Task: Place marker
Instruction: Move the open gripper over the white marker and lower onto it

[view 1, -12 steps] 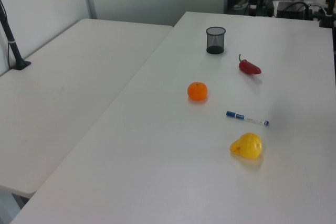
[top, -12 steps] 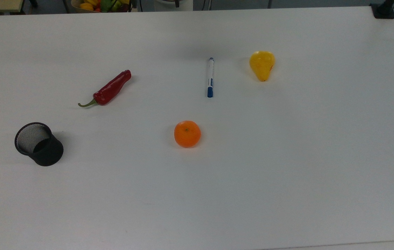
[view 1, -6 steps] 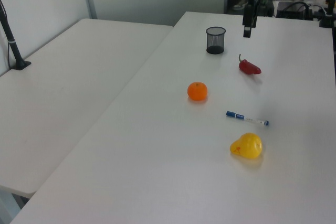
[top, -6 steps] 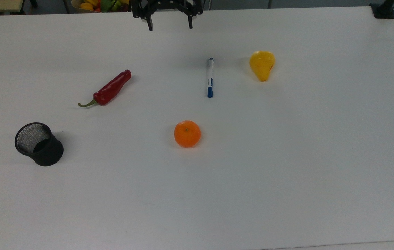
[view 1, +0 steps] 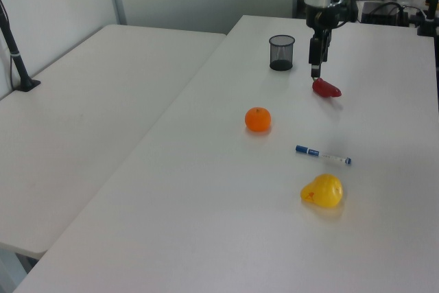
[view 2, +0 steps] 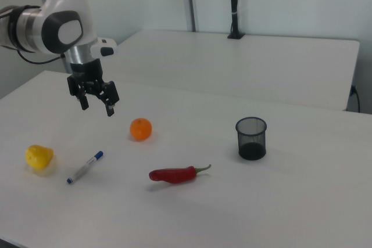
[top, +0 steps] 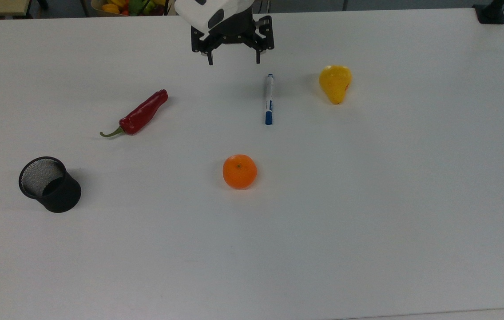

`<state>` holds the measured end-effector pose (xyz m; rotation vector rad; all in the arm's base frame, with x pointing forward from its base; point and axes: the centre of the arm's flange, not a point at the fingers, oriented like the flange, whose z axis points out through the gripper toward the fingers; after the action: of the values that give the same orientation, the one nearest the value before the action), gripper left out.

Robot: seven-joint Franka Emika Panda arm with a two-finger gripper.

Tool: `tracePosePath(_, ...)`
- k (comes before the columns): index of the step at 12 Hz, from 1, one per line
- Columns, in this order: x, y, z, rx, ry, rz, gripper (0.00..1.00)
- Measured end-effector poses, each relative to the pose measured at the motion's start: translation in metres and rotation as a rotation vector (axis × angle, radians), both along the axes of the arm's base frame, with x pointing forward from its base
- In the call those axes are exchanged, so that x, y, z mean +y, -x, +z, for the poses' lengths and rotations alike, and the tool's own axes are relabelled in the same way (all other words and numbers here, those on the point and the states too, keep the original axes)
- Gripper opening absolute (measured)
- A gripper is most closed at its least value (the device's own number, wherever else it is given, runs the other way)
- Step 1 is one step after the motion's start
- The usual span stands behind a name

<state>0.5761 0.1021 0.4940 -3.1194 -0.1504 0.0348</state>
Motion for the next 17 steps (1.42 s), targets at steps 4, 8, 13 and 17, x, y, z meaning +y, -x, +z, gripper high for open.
tracePosePath(4, 0.020, -0.002, -0.032, -0.001, -0.002, 0.003, 0.98)
tracePosePath(8, 0.034, 0.004, -0.062, 0.031, 0.032, 0.024, 0.91)
tracePosePath(13, 0.059, 0.014, -0.114, 0.008, 0.075, 0.033, 0.82)
tracePosePath(17, 0.063, 0.012, -0.135, 0.020, 0.081, 0.008, 0.77)
